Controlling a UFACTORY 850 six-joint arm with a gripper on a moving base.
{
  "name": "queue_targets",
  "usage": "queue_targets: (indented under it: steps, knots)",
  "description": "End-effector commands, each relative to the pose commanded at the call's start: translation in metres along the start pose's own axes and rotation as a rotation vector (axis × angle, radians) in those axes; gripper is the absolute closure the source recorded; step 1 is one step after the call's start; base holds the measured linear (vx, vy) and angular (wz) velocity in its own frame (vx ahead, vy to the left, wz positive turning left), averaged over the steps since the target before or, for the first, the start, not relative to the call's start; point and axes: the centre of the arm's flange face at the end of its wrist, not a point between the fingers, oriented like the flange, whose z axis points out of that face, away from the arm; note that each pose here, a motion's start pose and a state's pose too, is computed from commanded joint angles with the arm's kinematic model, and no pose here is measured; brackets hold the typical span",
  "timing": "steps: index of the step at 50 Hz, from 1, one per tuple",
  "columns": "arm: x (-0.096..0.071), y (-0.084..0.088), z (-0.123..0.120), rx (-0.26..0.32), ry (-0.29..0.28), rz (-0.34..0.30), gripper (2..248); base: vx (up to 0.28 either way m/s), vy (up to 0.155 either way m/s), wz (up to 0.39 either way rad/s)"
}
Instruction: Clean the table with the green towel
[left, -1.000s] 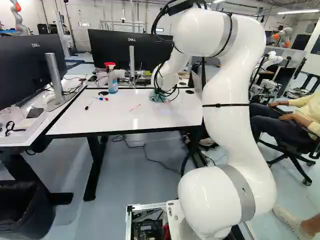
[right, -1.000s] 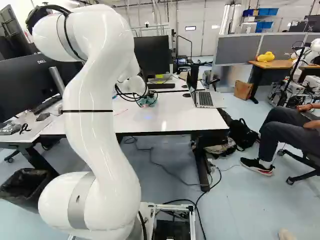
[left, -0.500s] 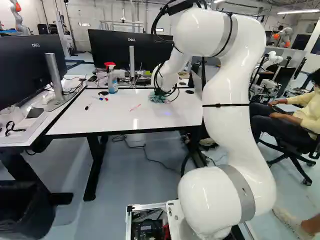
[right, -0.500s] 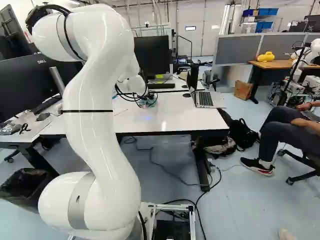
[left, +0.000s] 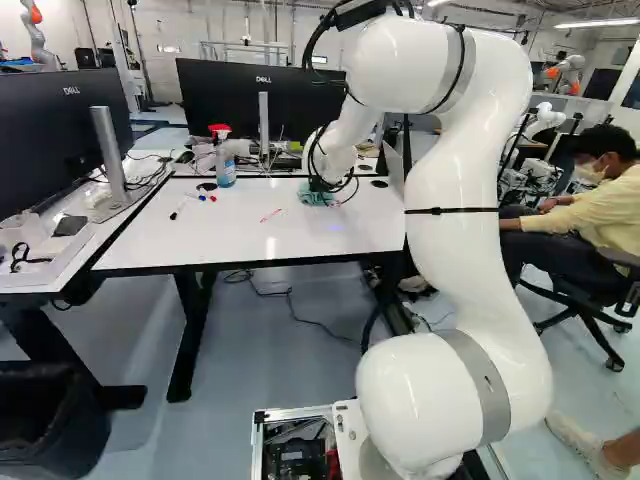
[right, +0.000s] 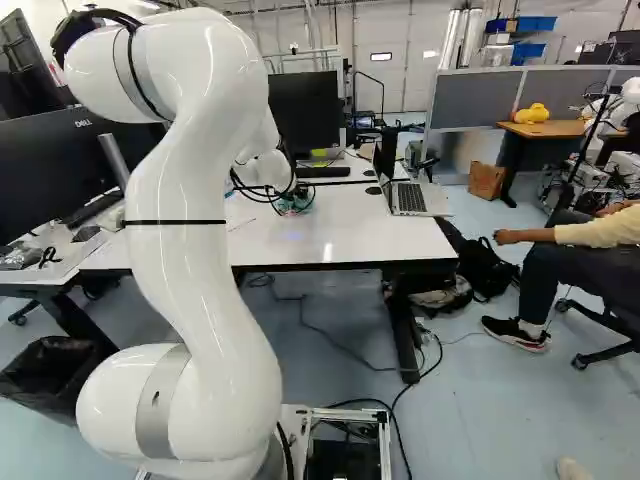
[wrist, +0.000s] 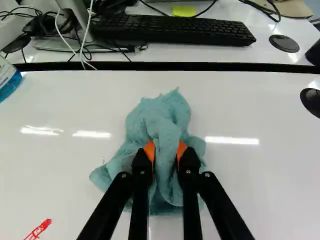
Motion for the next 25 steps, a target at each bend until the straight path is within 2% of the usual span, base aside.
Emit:
queue_targets:
  steps: [25]
  knots:
    - [0.0004,0.0000,0.0000,0.000,0.005,0.000,185,0.000,0.000,0.000]
